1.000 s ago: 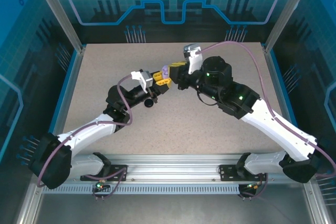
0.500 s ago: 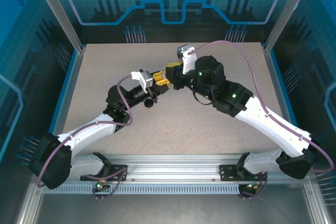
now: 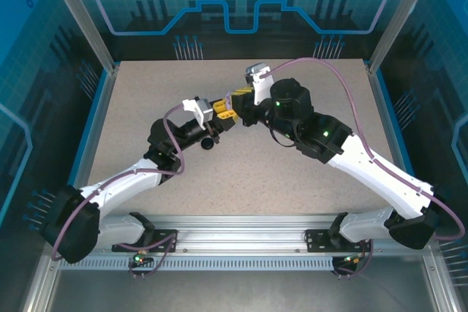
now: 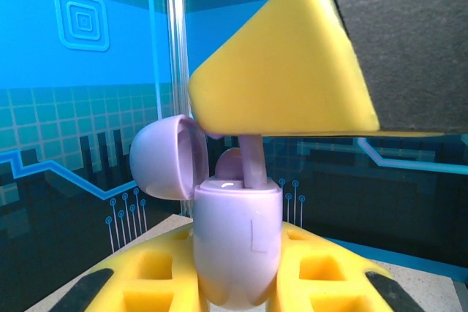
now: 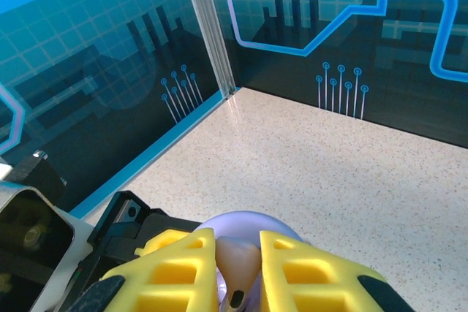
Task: Insert wireless bluetooth earbuds into charging case
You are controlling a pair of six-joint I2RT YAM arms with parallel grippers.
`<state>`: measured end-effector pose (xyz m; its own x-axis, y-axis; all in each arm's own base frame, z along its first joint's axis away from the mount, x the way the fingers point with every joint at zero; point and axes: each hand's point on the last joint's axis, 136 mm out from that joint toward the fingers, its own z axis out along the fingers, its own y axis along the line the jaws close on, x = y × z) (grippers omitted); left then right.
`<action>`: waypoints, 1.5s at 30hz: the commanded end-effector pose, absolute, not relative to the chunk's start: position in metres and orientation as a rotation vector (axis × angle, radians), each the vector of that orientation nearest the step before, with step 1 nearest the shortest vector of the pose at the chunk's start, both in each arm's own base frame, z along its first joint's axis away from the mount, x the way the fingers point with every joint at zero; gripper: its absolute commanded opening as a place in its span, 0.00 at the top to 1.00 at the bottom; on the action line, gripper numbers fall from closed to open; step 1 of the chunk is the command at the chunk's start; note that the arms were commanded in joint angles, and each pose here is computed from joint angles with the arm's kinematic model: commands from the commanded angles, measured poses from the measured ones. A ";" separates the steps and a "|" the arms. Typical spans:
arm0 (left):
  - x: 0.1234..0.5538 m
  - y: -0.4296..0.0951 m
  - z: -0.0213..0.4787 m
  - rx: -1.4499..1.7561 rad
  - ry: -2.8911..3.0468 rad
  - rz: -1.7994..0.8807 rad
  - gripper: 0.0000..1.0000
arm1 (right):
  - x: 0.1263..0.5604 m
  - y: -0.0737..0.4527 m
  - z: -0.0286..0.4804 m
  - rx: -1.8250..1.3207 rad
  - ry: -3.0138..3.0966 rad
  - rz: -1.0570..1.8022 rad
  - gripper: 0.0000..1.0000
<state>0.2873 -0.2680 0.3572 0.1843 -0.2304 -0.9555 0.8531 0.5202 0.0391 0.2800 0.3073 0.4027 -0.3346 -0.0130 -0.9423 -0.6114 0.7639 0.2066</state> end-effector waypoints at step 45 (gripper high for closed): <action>0.279 -0.268 0.368 0.687 1.078 -0.857 1.00 | 0.292 0.282 0.445 -0.353 1.834 0.678 0.40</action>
